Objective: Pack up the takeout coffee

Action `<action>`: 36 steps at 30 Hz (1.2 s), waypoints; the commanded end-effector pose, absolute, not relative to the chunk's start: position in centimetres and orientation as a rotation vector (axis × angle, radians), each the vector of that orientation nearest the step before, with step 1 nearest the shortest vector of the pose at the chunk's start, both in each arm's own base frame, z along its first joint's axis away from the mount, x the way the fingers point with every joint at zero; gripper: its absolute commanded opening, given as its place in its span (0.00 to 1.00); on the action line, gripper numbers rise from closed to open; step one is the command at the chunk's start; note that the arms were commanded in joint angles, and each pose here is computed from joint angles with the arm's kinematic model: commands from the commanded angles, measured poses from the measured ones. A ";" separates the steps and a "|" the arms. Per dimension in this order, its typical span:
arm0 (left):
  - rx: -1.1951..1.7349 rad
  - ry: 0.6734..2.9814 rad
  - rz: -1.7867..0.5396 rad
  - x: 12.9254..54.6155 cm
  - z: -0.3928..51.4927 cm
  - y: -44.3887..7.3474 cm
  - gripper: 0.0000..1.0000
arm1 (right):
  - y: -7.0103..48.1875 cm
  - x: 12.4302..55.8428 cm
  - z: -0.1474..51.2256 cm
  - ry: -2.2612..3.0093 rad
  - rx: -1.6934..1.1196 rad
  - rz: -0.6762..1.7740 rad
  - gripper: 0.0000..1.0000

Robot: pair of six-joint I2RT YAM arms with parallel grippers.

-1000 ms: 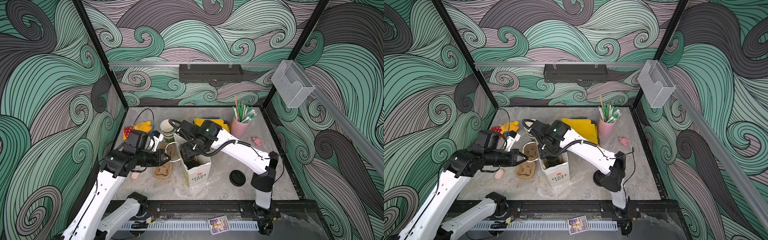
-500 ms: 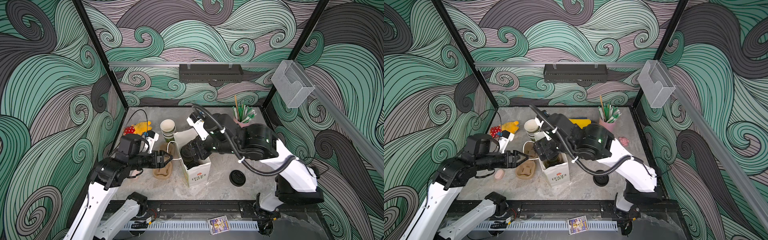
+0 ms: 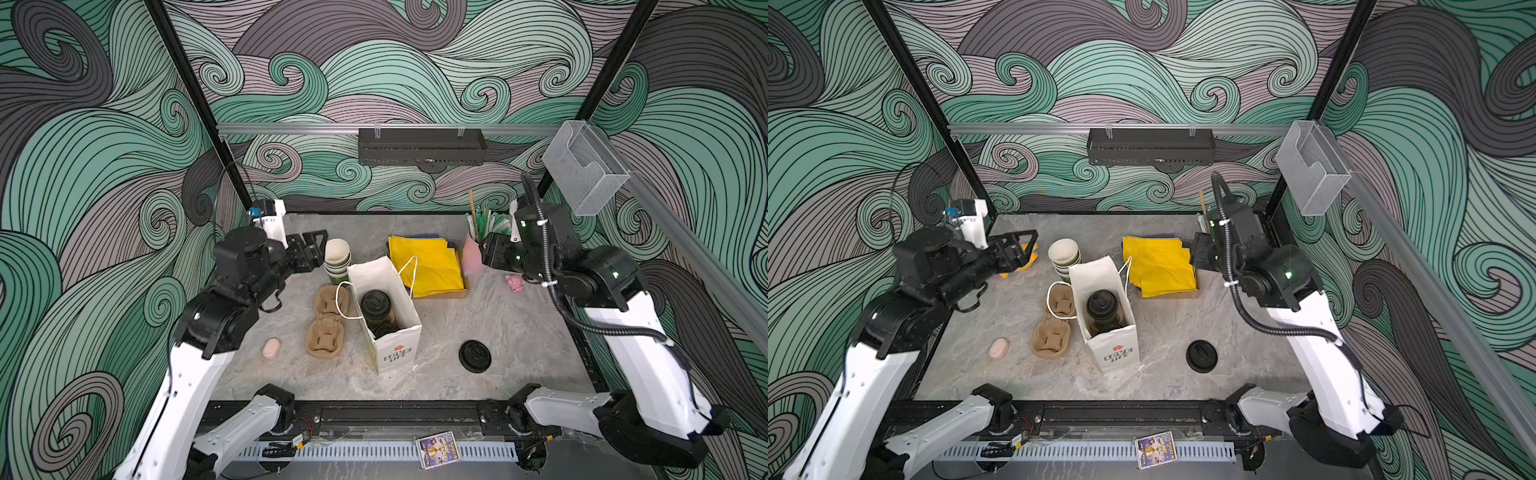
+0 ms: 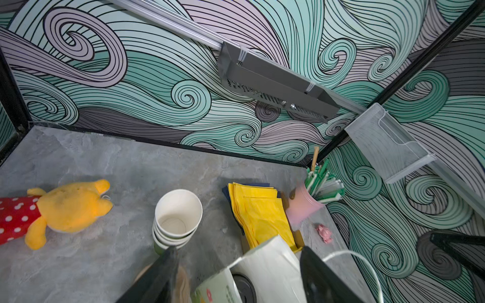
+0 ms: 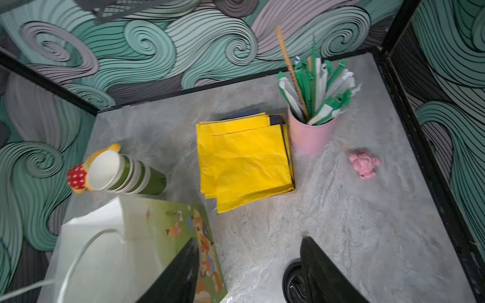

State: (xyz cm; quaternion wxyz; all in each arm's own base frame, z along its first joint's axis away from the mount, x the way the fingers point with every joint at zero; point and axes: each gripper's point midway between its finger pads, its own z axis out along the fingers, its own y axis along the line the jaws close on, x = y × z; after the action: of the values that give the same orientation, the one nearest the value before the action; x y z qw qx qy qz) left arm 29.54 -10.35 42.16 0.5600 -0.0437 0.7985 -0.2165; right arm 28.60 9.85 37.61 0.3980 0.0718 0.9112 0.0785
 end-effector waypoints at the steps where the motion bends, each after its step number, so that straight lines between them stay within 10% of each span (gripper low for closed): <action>1: -0.126 1.758 -0.458 33.1 44.9 -10.3 0.75 | 9.7 31.2 35.2 2.406 0.155 0.199 0.62; 21: -0.118 1.778 -0.443 40.3 42.9 -12.9 0.74 | 6.5 50.1 30.2 2.467 -0.058 -0.262 0.59; 36: -0.119 1.768 -0.427 39.3 43.1 -12.3 0.74 | 6.8 56.0 26.1 2.402 -0.230 -0.382 0.52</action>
State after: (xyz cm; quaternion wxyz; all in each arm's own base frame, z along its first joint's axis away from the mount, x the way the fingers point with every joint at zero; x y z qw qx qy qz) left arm 40.09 -13.03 41.62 0.5953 -0.0536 0.7787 -0.1907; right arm 54.86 7.60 25.95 0.3296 -0.0792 0.9328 -0.1222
